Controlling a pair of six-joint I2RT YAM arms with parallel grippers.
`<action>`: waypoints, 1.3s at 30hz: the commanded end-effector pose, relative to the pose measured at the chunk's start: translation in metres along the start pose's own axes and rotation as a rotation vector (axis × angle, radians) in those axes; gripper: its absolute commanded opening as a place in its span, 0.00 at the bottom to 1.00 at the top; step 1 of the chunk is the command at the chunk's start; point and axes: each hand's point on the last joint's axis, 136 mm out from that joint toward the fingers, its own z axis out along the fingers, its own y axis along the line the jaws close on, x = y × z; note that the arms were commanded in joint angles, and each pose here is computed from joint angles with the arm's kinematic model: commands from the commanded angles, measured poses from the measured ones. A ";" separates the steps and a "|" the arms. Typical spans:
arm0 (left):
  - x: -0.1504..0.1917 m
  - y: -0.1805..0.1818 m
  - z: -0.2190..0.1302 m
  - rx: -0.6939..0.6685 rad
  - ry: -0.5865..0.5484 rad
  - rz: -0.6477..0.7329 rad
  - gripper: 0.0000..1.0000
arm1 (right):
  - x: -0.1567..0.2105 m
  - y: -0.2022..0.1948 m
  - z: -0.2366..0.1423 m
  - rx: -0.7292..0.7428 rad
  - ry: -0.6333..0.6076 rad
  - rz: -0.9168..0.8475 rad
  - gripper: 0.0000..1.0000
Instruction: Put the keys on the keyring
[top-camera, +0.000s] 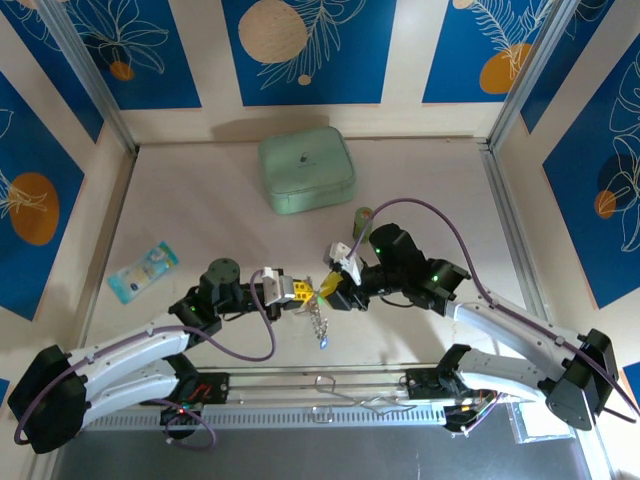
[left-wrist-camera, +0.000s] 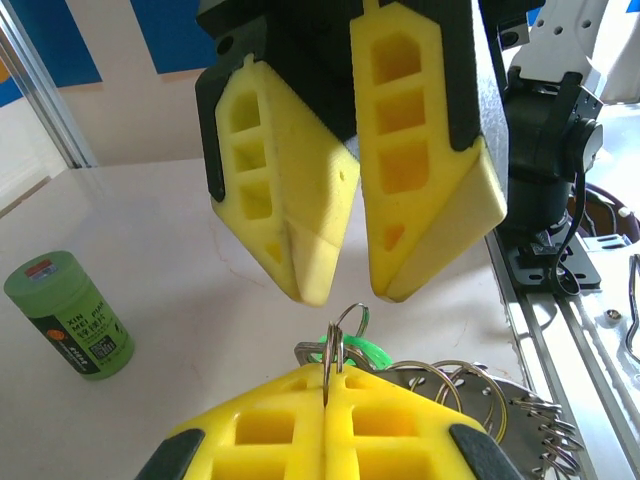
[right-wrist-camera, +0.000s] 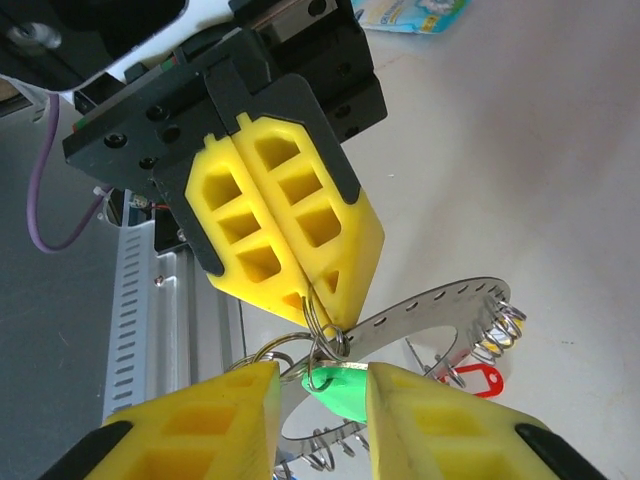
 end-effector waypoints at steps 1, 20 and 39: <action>-0.021 -0.002 0.000 0.011 -0.067 0.029 0.00 | -0.014 0.006 -0.002 -0.024 -0.024 -0.027 0.28; -0.026 -0.005 -0.002 0.023 -0.082 0.043 0.00 | -0.007 -0.009 -0.004 0.038 0.010 0.000 0.00; -0.033 -0.007 -0.001 0.032 -0.115 0.060 0.00 | 0.013 -0.013 0.005 0.027 0.054 0.000 0.29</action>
